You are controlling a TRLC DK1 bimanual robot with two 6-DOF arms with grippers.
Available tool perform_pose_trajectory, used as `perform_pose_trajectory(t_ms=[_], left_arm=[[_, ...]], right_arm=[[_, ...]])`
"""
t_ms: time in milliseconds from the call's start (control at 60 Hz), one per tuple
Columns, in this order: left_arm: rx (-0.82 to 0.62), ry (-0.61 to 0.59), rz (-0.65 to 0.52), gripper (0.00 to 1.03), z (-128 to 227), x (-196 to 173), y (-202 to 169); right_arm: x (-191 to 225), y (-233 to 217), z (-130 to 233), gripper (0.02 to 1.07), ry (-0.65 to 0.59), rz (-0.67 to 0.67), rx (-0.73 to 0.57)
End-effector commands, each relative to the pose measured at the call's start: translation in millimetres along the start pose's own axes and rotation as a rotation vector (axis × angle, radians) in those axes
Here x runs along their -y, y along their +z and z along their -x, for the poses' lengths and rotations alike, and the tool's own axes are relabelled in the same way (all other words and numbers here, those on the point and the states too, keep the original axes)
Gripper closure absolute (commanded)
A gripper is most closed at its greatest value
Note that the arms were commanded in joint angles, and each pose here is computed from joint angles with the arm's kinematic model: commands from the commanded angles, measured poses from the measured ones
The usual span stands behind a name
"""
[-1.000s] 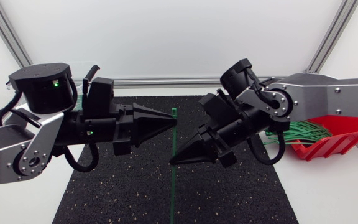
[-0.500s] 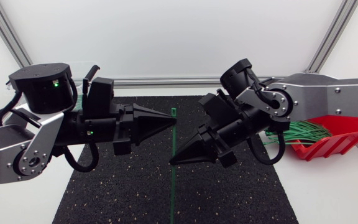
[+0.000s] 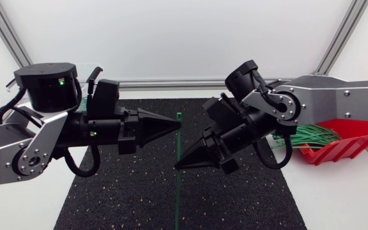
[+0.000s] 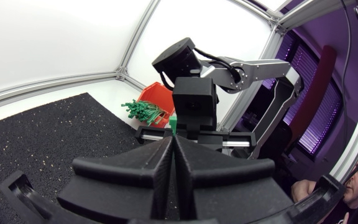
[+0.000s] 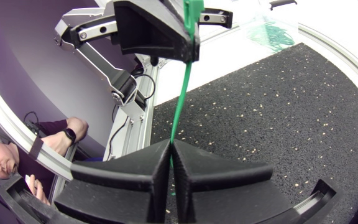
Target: Take a green cable tie from the red box, thread the tail through the head to close it, then place it in the transparent bin on the left.
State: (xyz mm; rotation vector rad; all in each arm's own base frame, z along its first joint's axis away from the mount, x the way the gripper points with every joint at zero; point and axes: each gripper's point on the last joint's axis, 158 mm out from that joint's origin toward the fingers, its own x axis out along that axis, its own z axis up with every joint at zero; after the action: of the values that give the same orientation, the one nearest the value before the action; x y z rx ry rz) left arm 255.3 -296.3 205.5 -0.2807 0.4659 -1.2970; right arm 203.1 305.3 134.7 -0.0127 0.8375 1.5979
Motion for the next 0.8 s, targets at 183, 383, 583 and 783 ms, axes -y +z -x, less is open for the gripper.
perform_pose_trajectory(t_ms=[183,383,583,783], left_arm=[[0.025,0.031,0.092,0.99,17.0,-14.7,41.2],[0.052,0.050,0.214,0.99,32.3,-32.6,55.9],[0.056,0.048,0.245,0.99,43.6,-33.3,54.2],[0.070,0.063,0.242,0.99,52.0,-32.6,53.5]], right_arm=[[-5.4,4.8,22.3,0.05,-0.098,0.071,0.018],[8.6,-1.9,41.6,0.05,-0.179,0.089,-0.039],[26.5,-40.4,47.7,0.05,-0.288,0.000,-0.234],[32.6,-38.8,58.9,0.05,-0.327,0.040,-0.273]])
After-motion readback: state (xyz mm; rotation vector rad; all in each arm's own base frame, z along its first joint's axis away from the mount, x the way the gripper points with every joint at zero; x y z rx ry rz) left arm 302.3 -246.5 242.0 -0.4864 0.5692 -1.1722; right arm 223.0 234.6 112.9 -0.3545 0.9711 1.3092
